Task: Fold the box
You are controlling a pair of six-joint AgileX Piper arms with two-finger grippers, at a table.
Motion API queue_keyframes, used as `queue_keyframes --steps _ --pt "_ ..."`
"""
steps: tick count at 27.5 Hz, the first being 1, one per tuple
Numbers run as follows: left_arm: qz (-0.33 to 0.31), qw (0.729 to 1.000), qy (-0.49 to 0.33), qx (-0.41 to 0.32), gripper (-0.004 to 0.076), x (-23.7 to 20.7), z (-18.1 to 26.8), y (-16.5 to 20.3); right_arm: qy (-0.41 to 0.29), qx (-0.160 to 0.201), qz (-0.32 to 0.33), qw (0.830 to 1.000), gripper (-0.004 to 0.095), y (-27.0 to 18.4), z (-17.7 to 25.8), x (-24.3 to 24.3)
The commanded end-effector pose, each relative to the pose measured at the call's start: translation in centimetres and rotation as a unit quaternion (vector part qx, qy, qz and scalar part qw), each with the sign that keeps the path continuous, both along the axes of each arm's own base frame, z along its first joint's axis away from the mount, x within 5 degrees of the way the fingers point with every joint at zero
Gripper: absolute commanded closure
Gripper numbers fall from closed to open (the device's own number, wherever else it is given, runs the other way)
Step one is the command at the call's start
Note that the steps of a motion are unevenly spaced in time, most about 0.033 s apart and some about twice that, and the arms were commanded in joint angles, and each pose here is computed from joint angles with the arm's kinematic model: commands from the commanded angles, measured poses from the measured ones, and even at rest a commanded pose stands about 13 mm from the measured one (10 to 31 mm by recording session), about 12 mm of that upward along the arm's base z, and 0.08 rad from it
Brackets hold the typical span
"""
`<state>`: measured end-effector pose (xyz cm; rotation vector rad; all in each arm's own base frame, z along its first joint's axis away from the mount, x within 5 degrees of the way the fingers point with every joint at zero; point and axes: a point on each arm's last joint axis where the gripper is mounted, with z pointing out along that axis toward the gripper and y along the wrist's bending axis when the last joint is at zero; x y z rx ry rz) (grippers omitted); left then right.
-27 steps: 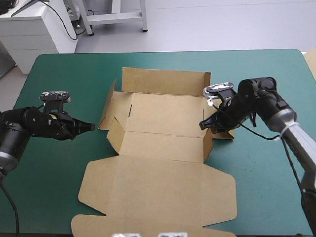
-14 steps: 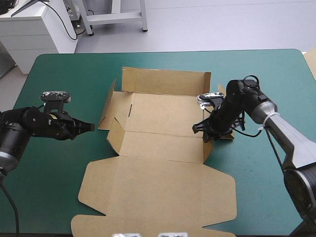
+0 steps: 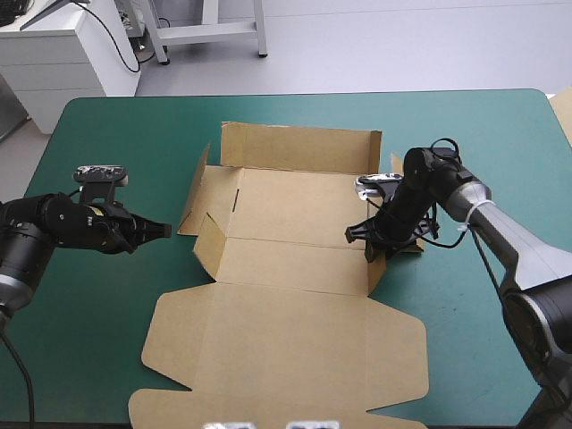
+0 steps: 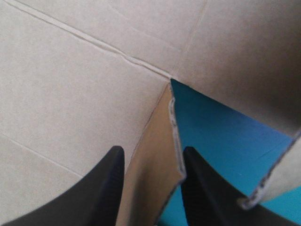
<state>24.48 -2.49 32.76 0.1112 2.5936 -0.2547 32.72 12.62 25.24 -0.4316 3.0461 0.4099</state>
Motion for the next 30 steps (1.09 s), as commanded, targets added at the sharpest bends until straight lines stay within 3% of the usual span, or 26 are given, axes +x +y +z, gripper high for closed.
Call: queue_keyframes --steps 1,8,20,26,29,30 --pt "0.005 0.999 -0.043 -0.009 0.0731 0.0 1.7 0.0 -0.021 0.015 -0.007 1.0 0.0596 0.1 1.7 -0.1" --pt "0.005 0.999 -0.043 -0.009 0.0731 0.0 1.7 0.0 -0.029 0.024 -0.028 0.999 0.0926 0.3 1.5 0.3" --pt "0.005 0.999 -0.043 -0.009 0.0731 0.0 1.7 0.0 -0.046 0.024 -0.025 0.998 0.0918 0.3 1.6 0.5" --pt "0.005 0.999 -0.043 -0.009 0.0731 0.0 1.7 0.0 -0.116 0.023 0.018 0.993 0.0918 0.4 2.3 1.7" --pt "0.005 0.999 -0.043 -0.009 0.0731 0.0 1.7 0.0 -0.179 0.015 0.096 0.979 0.0919 0.7 3.4 3.2" --pt "0.005 0.999 -0.043 -0.009 0.0731 0.0 1.7 0.0 -0.204 0.013 0.169 0.964 0.0919 1.1 3.9 3.7"
